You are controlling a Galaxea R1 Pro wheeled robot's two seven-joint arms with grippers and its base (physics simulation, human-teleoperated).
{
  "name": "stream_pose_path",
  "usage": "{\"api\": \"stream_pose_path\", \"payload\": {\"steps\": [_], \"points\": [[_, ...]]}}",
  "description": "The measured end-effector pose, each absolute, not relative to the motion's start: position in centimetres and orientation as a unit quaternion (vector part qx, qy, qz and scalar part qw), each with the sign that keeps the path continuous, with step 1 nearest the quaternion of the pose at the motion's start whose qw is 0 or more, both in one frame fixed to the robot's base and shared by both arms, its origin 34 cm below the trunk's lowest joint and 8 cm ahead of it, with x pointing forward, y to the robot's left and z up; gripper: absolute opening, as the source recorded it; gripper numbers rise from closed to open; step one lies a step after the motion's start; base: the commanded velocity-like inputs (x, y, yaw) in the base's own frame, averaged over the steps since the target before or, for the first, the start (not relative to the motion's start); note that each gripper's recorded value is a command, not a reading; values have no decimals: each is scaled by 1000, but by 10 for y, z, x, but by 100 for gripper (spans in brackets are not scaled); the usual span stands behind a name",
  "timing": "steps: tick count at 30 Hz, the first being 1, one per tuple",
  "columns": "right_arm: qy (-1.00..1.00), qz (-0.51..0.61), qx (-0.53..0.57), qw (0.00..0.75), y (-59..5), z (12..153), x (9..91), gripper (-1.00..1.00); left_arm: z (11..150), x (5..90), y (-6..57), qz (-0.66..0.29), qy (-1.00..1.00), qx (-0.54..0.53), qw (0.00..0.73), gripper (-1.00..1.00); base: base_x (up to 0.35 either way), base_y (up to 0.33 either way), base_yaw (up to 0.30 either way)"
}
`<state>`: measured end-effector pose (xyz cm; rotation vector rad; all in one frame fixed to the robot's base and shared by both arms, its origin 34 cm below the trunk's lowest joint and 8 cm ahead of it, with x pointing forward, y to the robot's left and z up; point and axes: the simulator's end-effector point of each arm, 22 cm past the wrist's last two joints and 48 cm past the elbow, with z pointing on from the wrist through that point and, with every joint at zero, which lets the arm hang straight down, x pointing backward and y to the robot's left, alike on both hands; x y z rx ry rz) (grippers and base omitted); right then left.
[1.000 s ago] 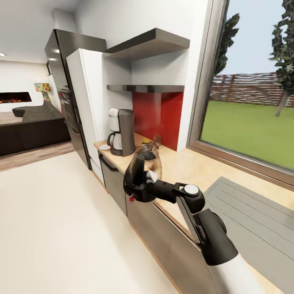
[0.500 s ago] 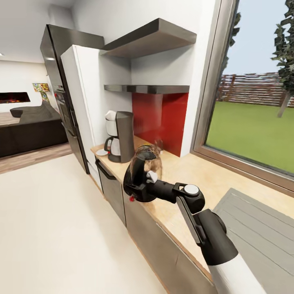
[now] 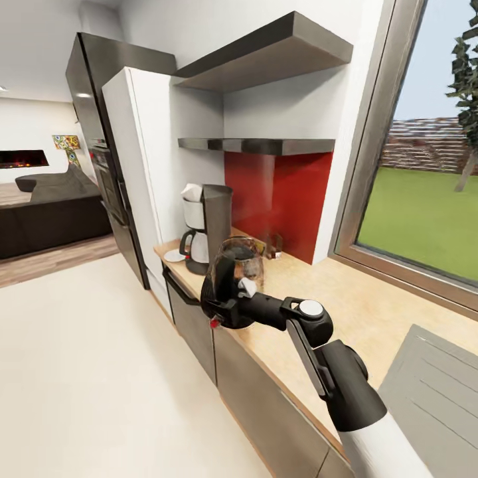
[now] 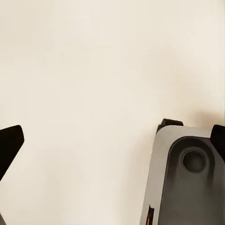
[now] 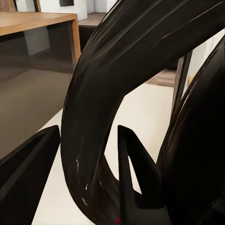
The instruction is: Set up a coffee station on the kitchen countertop: keep the coffee maker on the countertop, move the bottle of coffee from the kitchen shelf to the counter next to the coffee maker, place a paper coffee filter on top of the coffee maker, put the saucer next to the coffee maker with the coffee cup on the saucer, and place the electric kettle next to the coffee maker.
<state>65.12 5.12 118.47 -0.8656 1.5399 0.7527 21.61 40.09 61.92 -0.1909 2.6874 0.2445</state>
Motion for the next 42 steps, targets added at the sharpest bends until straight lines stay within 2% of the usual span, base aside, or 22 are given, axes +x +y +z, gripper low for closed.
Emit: {"api": "stream_pose_path", "payload": {"steps": [25,37,42], "points": [[665,317,-367,569,49,1176,655,-100,619,216,401,88,970,-67,216,100,160,302,0],[689,298,-362,552,29,1150,667,-100,619,216,399,86,971,-62,215,100,17,27,0],[709,259,-306,579,-9,1155,699,-100,619,216,399,86,971,-62,215,100,71,0,0]]}}
